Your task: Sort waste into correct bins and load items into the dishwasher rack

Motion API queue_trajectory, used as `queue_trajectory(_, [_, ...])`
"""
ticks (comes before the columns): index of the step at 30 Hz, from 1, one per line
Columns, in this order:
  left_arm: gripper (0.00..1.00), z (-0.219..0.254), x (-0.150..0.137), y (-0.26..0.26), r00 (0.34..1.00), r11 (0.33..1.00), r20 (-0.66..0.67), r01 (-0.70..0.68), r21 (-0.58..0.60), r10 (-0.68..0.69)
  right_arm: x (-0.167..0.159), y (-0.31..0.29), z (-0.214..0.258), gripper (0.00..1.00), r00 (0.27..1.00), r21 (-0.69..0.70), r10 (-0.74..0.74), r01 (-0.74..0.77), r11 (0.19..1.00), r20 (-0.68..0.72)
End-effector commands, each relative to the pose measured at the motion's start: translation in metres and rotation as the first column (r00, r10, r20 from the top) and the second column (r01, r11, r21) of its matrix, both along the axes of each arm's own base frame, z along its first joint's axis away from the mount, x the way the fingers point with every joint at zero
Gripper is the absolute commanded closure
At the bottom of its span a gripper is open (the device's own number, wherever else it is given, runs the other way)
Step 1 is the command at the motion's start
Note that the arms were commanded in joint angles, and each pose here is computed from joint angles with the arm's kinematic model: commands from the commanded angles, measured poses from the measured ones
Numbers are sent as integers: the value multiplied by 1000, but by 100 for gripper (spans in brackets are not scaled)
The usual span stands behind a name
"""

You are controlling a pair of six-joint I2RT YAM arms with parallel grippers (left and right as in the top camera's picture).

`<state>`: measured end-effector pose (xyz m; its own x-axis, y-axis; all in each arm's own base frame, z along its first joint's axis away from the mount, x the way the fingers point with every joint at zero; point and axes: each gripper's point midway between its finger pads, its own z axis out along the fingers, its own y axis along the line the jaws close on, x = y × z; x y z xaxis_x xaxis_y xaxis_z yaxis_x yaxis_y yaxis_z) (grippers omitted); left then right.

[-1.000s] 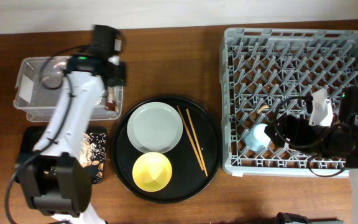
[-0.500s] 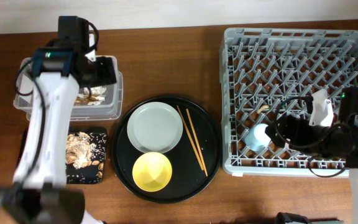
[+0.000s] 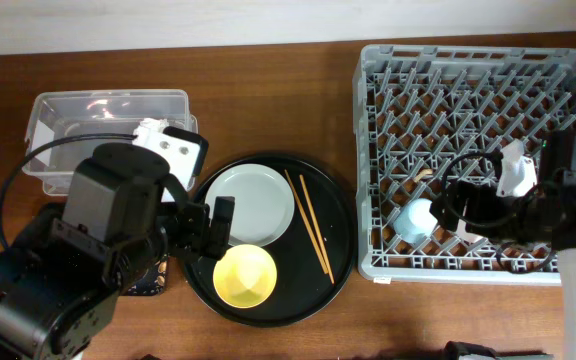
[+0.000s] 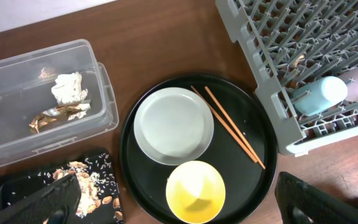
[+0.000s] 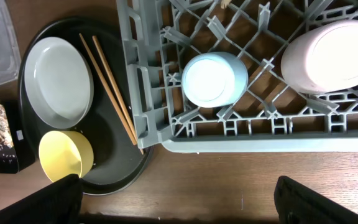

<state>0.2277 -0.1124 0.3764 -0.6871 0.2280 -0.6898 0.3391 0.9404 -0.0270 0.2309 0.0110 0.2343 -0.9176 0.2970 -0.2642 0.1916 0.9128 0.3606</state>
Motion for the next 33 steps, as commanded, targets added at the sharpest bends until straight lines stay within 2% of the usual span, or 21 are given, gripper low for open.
queue_trajectory(1, [1,2,-7,7,1000,1000,12,1,26,-2,4,-1,-5,1,1000,-7,4,-4,1000,-23])
queue_trajectory(4, [1,16,5,11,988,998,151,-35,-51,42,8,-2,-12,1,998,0,4,-4,1000,-56])
queue_trajectory(6, [0,16,15,12,962,999,275,19,-49,-5,11,-3,-17,1,997,5,4,-4,1000,-79])
queue_trajectory(7, [0,8,18,8,931,994,360,91,-54,-66,13,-3,-21,1,995,8,5,-4,1000,-97])
queue_trajectory(9, [1,-10,16,9,893,985,442,145,-93,-89,15,-4,-27,1,992,14,5,-4,1000,-124])
queue_trajectory(14, [1,-80,-9,39,802,990,597,91,-111,-7,22,-5,-45,1,979,31,8,-2,1000,-202])
queue_trajectory(17, [1,-113,-20,47,774,991,632,70,-116,19,25,-6,-54,1,971,39,10,-1,999,-240])
queue_trajectory(21, [1,-138,-20,54,722,991,690,46,-123,52,27,-6,-61,1,963,46,11,1,999,-270])
queue_trajectory(24, [1,-170,-5,53,727,992,684,39,-122,55,27,-6,-62,1,962,46,11,1,999,-272])
queue_trajectory(28, [1,-210,5,37,719,984,695,127,-126,-3,27,-6,-62,1,962,46,12,1,999,-272])
queue_trajectory(33, [1,-214,5,37,732,984,681,124,-126,-5,27,-6,-62,1,962,46,12,1,999,-272])
